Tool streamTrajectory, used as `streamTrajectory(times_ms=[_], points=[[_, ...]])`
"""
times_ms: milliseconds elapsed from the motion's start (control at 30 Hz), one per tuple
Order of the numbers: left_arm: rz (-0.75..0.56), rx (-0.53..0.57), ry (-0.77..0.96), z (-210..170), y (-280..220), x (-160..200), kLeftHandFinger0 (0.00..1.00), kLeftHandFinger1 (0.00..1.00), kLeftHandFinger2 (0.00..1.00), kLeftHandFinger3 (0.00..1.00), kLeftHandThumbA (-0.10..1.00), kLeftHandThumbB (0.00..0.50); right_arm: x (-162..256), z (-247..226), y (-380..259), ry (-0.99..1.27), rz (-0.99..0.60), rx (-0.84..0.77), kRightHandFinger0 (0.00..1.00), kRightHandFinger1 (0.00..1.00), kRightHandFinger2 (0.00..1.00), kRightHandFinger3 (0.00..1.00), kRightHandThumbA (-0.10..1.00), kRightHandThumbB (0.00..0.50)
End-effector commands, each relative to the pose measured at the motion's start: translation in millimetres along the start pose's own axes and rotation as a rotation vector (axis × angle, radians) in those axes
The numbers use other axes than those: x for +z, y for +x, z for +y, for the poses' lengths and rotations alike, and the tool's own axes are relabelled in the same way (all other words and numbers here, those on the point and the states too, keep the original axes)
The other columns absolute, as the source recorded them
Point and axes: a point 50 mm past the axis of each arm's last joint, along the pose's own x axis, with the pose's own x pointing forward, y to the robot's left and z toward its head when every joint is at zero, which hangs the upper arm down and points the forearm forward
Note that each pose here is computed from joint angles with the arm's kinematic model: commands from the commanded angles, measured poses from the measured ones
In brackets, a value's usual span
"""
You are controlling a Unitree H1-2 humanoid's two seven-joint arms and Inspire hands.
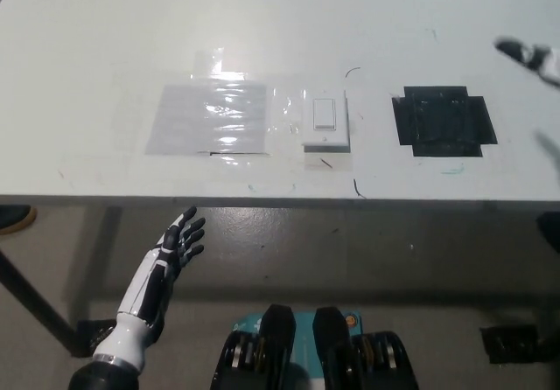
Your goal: A white switch is kept at the centre of the table close to the robot and the robot uses its right hand to press it to turn it on
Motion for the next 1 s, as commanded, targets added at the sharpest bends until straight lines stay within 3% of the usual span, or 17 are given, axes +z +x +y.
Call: streamTrajectory(times_ms=[0, 100, 167, 233, 367, 567, 700, 833, 967], points=[[-0.070, -0.014, -0.003, 1.1, 2.0, 13.7, 1.00, 1.00, 1.00, 1.00, 1.00, 0.000, 34.7, -1.4, 106.6, -0.243, 0.154, 0.354, 1.00, 1.00, 1.00, 1.00, 1.00, 0.241], [-0.070, -0.016, -0.001, 2.0, 1.6, 13.3, 1.00, 1.00, 1.00, 1.00, 1.00, 0.000, 26.8, 13.1, 133.1, -0.255, 0.187, 0.462, 1.00, 1.00, 1.00, 1.00, 1.00, 0.233], [-0.074, -0.018, 0.004, 2.9, 2.3, 13.4, 1.00, 1.00, 1.00, 1.00, 1.00, 0.000, 19.1, 22.8, 147.5, -0.276, 0.217, 0.496, 1.00, 1.00, 1.00, 1.00, 1.00, 0.270], [-0.065, -0.024, 0.006, 2.5, 2.6, 14.3, 1.00, 1.00, 1.00, 1.00, 1.00, 0.010, 4.2, 36.6, 158.2, -0.281, 0.268, 0.519, 1.00, 1.00, 1.00, 1.00, 1.00, 0.271], [-0.067, -0.028, 0.010, 1.2, 1.3, 16.1, 1.00, 1.00, 1.00, 1.00, 1.00, 0.000, -12.6, 57.5, 162.5, -0.357, 0.334, 0.604, 1.00, 1.00, 1.00, 1.00, 1.00, 0.227], [-0.070, -0.023, 0.012, 0.0, 0.8, 14.6, 1.00, 1.00, 1.00, 1.00, 1.00, 0.012, -48.0, 94.2, 149.5, -0.435, 0.425, 0.731, 1.00, 1.00, 1.00, 1.00, 1.00, 0.289], [-0.063, -0.027, 0.015, 1.5, 1.7, 14.0, 1.00, 1.00, 1.00, 1.00, 1.00, 0.022, -57.8, 104.7, 140.7, -0.511, 0.416, 0.808, 1.00, 1.00, 1.00, 1.00, 1.00, 0.232], [-0.065, -0.031, 0.018, 1.3, 2.4, 15.6, 1.00, 1.00, 1.00, 1.00, 1.00, 0.004, -70.4, 113.0, 130.4, -0.556, 0.471, 0.825, 1.00, 1.00, 1.00, 1.00, 1.00, 0.304], [-0.061, -0.035, 0.024, 1.8, 3.3, 14.9, 1.00, 1.00, 1.00, 1.00, 1.00, 0.000, -79.1, 116.1, 124.1, -0.572, 0.500, 0.846, 1.00, 1.00, 1.00, 1.00, 1.00, 0.301]])
